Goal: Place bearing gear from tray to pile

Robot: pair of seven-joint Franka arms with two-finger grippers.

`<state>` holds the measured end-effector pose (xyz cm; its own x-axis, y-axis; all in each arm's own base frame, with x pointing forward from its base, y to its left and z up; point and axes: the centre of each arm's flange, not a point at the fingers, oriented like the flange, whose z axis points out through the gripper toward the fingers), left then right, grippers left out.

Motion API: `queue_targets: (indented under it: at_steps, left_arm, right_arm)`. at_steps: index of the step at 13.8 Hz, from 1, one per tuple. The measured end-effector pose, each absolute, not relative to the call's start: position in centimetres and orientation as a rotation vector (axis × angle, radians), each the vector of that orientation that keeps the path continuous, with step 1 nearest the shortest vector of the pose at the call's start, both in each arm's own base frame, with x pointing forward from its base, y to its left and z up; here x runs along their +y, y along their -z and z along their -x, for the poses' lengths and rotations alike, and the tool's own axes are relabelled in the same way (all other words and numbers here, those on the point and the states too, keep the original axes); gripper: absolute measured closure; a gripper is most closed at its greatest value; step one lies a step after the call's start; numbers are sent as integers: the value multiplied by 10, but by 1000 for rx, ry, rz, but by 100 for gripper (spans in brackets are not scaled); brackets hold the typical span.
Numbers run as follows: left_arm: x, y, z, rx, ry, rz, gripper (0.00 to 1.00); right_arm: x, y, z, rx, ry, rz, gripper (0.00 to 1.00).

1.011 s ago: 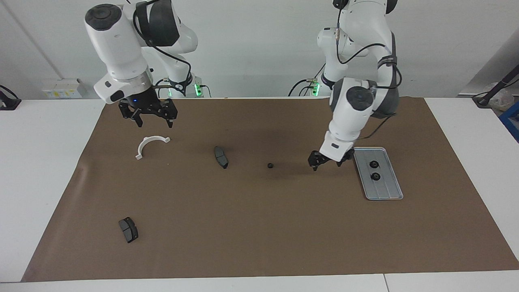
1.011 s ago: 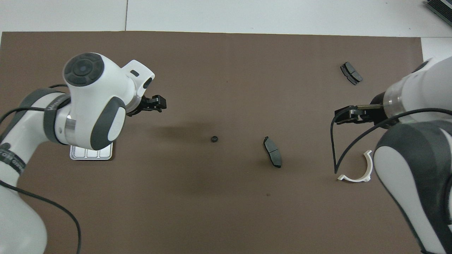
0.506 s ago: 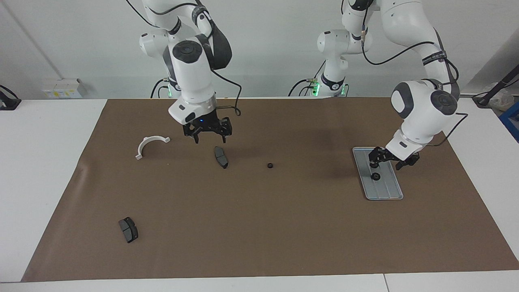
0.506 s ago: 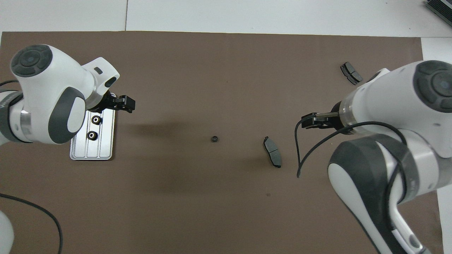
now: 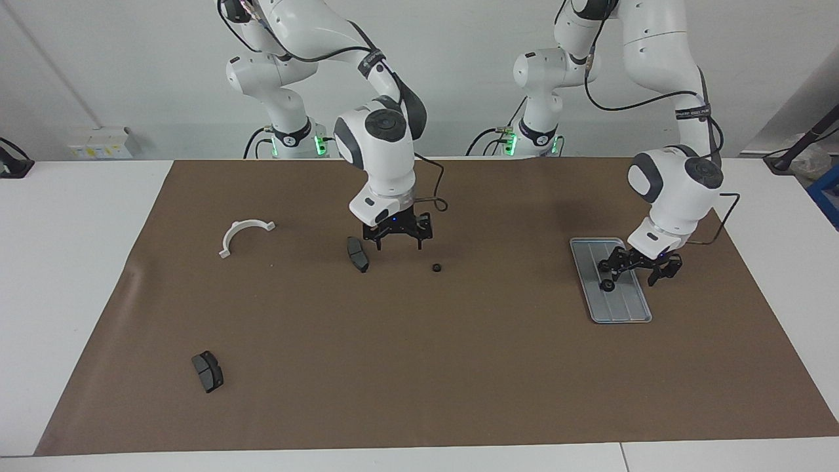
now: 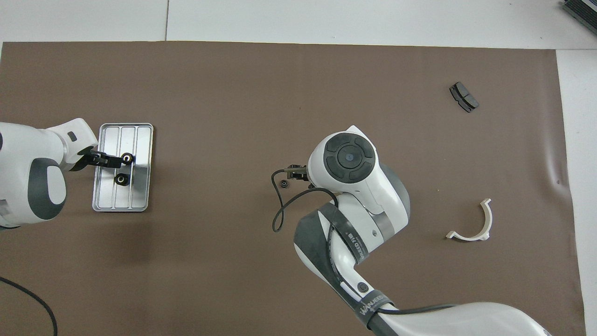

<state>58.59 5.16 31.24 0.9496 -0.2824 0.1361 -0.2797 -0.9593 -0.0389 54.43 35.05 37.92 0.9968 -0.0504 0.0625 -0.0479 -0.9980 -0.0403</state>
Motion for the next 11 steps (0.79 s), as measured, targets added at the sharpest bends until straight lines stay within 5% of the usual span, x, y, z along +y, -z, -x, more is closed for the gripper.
queue_targets:
  at_steps: [7, 11]
  left_arm:
    - [9, -307, -582, 482, 127, 3106, 17]
    - [0, -298, -573, 490, 35, 3118, 28]
  right_arm:
    - [414, -313, -553, 93, 116, 3129, 4]
    - [428, -300, -540, 75, 99, 3137, 15]
